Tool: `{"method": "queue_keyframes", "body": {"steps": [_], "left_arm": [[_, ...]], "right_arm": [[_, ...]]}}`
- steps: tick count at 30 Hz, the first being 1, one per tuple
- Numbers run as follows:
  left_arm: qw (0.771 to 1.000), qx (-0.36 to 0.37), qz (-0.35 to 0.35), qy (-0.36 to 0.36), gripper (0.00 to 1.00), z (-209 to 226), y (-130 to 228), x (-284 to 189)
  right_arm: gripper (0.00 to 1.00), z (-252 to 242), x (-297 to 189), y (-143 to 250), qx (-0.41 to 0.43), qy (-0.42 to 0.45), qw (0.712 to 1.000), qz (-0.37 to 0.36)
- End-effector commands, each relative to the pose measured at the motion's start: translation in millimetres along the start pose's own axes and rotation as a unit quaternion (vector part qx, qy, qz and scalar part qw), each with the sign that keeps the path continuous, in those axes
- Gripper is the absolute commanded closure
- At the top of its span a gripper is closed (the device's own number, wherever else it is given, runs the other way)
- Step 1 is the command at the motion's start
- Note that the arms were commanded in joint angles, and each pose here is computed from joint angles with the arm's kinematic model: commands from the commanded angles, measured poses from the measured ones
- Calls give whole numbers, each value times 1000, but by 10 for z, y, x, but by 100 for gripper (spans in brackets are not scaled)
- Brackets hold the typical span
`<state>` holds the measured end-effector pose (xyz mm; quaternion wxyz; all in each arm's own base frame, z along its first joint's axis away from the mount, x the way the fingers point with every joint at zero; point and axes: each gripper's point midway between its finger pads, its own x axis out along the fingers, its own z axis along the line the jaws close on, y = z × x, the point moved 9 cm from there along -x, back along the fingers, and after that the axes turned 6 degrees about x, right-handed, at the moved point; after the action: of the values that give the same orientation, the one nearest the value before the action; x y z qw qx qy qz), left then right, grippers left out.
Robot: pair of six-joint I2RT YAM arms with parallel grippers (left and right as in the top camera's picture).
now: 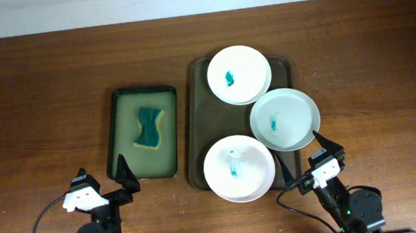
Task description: Clean dirty plates on tray and stack at the side
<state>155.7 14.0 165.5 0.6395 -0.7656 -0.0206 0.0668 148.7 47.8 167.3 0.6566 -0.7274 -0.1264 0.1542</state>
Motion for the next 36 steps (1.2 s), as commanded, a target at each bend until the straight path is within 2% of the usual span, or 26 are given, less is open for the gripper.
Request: {"method": "queue_keyframes", "body": {"steps": [1,25,29,34,36], "left_arm": [[1000,4,0,4,1,-3,14,1],[1000,4,0,4,1,-3,14,1],[1000,3,-16,1,1,0,-34,0],[999,3,-19,33,1,-56,-53,-3],[996,5,-36,76,1,-132,-114,-15]], "right_arm": [[2,-1,0,23,2,1,1000,3],[2,-1,0,23,2,1,1000,3],[2,-67,-3,40,-12,42,999,11],[2,-69,-3,23,-13,42,999,5],[2,-12,0,1,-12,7,1000,-4]]}}
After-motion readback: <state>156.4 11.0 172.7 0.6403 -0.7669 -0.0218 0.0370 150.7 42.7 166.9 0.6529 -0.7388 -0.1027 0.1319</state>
